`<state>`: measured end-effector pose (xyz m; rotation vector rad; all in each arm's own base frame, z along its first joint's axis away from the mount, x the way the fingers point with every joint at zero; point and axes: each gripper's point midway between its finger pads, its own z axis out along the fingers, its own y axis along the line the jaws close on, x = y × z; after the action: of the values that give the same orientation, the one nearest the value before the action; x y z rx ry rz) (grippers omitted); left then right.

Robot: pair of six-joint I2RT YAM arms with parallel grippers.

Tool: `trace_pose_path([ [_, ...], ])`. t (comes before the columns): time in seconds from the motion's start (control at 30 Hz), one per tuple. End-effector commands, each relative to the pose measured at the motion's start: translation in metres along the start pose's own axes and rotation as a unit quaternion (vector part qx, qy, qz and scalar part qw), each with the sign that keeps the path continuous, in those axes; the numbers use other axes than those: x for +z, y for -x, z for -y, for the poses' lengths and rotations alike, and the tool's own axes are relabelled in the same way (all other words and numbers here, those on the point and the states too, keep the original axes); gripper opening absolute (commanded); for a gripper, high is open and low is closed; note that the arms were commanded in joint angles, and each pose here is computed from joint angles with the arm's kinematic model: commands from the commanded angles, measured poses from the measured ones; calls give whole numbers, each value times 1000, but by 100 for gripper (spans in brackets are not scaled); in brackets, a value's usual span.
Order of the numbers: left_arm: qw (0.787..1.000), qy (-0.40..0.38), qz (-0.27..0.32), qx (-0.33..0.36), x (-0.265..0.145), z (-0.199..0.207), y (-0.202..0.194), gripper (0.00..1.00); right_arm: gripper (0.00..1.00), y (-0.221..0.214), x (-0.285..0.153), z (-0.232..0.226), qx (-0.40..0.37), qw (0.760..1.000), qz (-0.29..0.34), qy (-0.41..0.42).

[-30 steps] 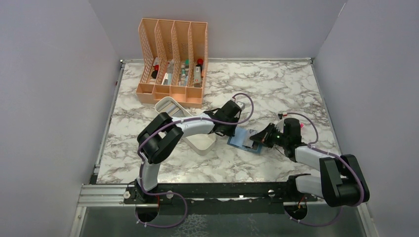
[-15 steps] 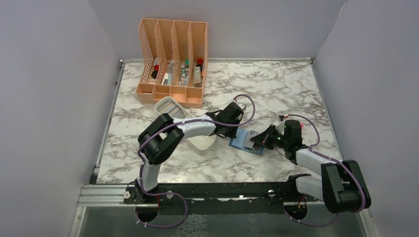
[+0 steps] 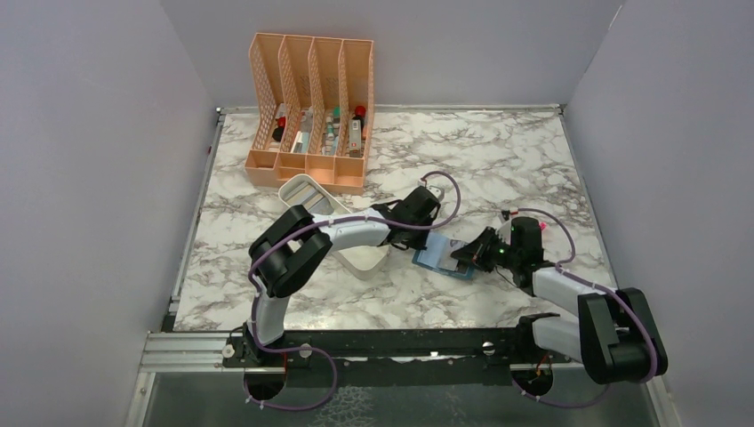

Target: Put the credit cards into the card holder

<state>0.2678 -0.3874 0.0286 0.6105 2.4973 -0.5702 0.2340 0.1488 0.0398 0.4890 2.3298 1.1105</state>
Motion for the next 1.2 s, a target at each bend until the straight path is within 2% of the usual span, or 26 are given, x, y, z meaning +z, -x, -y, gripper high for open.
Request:
trace_pose_path([
  [0.0, 998, 23, -65, 8, 5, -7, -45, 9, 8, 4, 3, 0, -5, 1000, -1, 3],
  [0.53, 998, 25, -65, 9, 5, 0, -44, 9, 8, 12, 14, -5, -42, 999, -28, 11],
  [0.6, 997, 26, -66, 9, 5, 0, -44, 9, 12, 13, 14, -2, -49, 998, -30, 0],
  [0.7, 997, 30, -68, 9, 4, -2, -46, 9, 26, 18, 11, 8, -67, 996, -30, -44],
  [0.8, 997, 35, -70, 9, 4, -4, -48, 9, 35, 26, 3, 12, -81, 993, -20, -82],
  [1.0, 997, 37, -72, 10, 4, -5, -50, 9, 41, 48, -16, 25, -105, 980, 15, -167],
  [1.17, 997, 37, -72, 11, 3, -5, -50, 9, 38, 49, -17, 20, -113, 981, 18, -157],
])
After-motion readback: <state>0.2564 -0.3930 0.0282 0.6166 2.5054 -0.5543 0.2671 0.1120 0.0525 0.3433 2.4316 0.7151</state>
